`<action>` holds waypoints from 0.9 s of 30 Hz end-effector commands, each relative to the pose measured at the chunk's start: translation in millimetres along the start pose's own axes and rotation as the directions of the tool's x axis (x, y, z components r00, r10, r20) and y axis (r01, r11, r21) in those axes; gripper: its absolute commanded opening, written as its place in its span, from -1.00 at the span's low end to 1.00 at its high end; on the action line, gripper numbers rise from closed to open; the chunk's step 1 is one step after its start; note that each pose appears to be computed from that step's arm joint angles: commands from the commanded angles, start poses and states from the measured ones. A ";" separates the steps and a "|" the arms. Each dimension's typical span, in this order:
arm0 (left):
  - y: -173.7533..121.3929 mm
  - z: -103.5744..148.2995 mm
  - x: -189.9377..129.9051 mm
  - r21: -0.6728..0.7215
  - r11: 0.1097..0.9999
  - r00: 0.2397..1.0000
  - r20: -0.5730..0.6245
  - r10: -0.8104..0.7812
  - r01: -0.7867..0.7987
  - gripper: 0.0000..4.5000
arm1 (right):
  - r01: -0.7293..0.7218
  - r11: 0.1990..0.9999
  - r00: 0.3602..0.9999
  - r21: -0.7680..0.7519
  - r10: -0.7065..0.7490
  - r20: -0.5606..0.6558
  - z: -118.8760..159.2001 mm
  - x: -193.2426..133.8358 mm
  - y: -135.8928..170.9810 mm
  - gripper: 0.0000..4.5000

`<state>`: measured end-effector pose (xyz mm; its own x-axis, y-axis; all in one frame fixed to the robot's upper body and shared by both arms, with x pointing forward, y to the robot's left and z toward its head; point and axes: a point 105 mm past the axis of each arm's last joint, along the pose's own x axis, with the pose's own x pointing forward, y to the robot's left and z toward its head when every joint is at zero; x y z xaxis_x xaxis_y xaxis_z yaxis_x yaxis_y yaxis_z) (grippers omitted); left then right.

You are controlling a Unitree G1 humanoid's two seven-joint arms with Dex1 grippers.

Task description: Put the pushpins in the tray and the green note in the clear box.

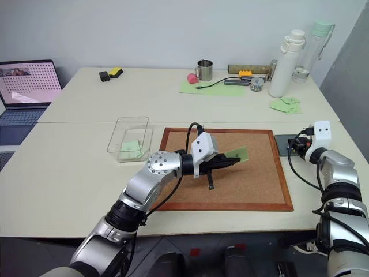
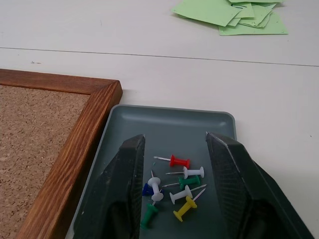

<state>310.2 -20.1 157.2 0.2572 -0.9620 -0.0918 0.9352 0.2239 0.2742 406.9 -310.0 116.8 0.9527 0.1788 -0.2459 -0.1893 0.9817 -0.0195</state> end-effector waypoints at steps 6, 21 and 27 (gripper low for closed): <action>51.5 15.4 -56.9 -0.047 0.923 0.923 0.028 0.383 -0.381 -1.00 | -0.289 0.914 0.913 -0.284 0.353 0.207 57.8 -45.0 83.9 -0.11; 143.0 -12.7 -232.2 0.121 0.247 0.228 -0.152 0.962 -0.961 -1.00 | -0.716 0.677 0.628 -0.169 0.731 0.266 74.5 -126.7 256.9 -0.11; 136.6 -29.6 -224.5 0.108 0.273 0.247 -0.205 0.947 -0.956 -1.00 | -0.707 0.688 0.638 -0.161 0.720 0.273 76.1 -125.4 258.2 -0.11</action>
<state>388.2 231.7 176.4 1.0000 0.0036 0.0023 -0.0041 0.9675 0.2529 262.0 -75.8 205.4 0.5487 0.8340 0.0585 -0.8360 0.5473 0.0383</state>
